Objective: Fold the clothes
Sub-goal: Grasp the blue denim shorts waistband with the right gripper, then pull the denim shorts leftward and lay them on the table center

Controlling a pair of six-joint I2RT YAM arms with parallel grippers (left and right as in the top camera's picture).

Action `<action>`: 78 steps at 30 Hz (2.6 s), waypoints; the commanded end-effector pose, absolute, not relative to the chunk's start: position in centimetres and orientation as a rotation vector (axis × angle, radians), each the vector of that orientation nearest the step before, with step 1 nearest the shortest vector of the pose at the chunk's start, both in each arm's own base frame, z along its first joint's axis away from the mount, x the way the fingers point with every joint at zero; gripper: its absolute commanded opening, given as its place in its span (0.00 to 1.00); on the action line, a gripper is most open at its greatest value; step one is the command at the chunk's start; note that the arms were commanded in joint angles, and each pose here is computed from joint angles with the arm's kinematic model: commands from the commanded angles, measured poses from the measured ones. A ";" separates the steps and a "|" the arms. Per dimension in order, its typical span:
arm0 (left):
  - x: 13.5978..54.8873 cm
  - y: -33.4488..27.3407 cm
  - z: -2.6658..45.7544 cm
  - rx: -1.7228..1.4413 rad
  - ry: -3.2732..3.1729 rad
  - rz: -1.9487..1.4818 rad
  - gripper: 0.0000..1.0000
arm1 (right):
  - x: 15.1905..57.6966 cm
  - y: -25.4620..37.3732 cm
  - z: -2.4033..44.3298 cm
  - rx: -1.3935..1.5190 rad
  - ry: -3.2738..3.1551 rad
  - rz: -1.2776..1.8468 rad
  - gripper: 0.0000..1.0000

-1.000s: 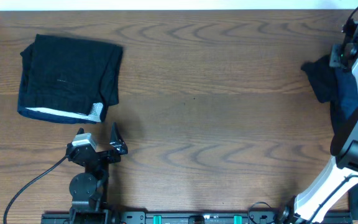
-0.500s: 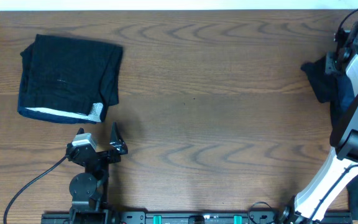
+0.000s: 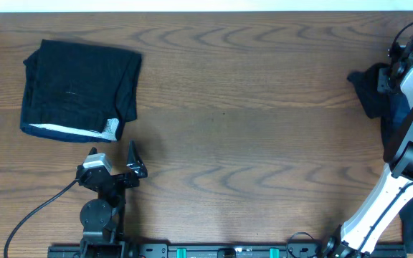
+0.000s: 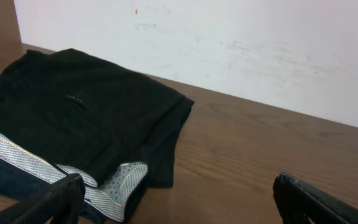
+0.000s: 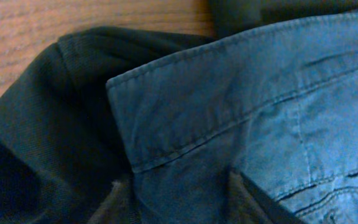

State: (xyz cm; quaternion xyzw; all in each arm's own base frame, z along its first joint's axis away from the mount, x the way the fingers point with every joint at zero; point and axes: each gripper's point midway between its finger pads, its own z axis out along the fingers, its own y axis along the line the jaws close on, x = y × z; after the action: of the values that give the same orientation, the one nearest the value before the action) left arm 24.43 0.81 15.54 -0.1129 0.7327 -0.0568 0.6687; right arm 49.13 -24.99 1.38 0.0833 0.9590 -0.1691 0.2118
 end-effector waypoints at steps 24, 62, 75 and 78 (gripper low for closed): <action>24.3 1.2 13.8 -0.264 1.701 -0.088 0.98 | 48.9 -27.4 13.8 0.296 2.430 -0.564 0.01; 24.3 1.2 13.8 -0.264 1.701 -0.088 0.98 | 43.0 18.6 19.9 -0.485 2.518 0.277 0.01; 24.3 1.2 13.8 -0.264 1.701 -0.088 0.98 | 40.5 27.1 7.0 -0.695 2.734 0.308 0.01; 24.3 1.2 13.8 -0.265 1.701 -0.088 0.98 | 39.8 27.7 6.9 -0.757 2.725 0.306 0.01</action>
State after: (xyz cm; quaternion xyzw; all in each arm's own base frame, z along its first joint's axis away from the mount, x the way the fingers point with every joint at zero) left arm 24.43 0.81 15.54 -0.1129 0.7327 -0.0568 0.6687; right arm 40.44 26.49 6.72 -0.2512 0.9516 0.0955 0.1489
